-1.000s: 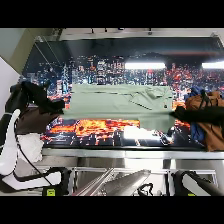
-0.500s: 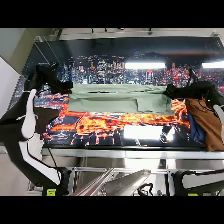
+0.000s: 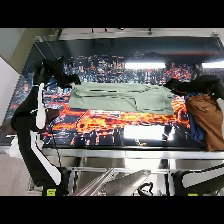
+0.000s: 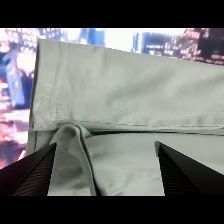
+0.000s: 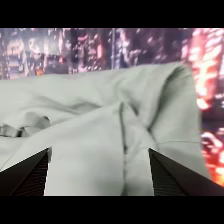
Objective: Fold the shirts.
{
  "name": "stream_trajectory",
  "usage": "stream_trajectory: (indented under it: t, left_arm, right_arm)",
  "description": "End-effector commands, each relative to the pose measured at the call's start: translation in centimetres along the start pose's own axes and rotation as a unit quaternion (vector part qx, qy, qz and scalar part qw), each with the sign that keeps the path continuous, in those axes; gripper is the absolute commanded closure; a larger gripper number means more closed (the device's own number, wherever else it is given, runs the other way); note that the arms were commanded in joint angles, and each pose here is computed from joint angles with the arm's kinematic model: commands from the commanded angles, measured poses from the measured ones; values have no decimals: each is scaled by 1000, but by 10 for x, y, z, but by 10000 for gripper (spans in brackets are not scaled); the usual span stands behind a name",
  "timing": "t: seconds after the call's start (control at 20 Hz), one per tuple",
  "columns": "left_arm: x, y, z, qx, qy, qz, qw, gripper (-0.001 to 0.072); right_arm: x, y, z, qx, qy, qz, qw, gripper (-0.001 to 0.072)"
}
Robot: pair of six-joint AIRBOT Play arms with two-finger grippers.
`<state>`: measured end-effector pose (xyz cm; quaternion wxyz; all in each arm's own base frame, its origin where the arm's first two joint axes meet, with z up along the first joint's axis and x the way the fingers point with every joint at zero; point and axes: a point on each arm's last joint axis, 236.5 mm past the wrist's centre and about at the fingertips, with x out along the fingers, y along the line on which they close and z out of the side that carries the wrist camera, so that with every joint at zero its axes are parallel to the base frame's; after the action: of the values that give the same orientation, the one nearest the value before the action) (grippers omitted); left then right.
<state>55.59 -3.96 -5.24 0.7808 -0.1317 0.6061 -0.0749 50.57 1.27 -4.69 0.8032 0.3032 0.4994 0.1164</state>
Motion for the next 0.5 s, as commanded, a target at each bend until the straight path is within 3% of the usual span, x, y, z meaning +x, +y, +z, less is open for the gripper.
stream_trajectory:
  t: [0.0, 0.2, 0.45]
  left_arm:
    - [-30, -14, 9, 9, -21, -9, 1000, 8]
    - [-65, -15, 16, 6, -65, -8, 998, 9]
    - [-97, -39, 16, 15, -83, -31, 996, 9]
  right_arm:
    - [-34, -28, -2, 43, 32, 5, 999, -1]
    - [-16, -59, -22, 101, 73, 27, 992, -1]
    - [26, -67, -30, 102, 78, 33, 991, -1]
